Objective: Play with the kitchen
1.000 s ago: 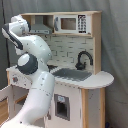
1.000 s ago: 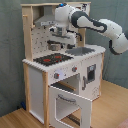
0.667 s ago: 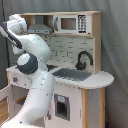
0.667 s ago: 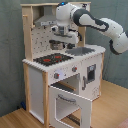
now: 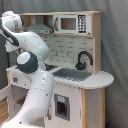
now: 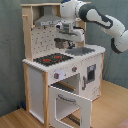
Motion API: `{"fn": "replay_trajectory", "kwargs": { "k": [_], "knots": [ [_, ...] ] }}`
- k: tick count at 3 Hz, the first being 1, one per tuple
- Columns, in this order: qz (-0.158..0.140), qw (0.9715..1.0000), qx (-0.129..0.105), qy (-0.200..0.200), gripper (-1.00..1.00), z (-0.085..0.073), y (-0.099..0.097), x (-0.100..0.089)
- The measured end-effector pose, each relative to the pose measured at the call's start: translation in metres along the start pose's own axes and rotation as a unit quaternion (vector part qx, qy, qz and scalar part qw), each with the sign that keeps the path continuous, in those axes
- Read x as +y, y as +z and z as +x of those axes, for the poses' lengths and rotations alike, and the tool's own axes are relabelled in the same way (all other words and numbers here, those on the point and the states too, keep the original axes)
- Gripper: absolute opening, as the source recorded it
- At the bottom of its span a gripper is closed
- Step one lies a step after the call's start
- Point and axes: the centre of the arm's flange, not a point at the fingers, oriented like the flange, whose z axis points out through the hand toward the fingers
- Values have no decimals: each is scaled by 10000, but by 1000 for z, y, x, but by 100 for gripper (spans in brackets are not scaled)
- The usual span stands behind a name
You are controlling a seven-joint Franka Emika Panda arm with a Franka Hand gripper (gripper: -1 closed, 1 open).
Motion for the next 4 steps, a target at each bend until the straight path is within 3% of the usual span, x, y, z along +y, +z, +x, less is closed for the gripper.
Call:
{"fn": "replay_trajectory", "kwargs": {
  "k": [1, 2, 4],
  "knots": [
    [-177, 9995, -161, 218, -100, -20, -16, -15],
    [-527, 9969, -357, 467, -100, -39, -25, -24],
    [-918, 9896, -739, 829, -100, -61, -11, -9]
  ]
}}
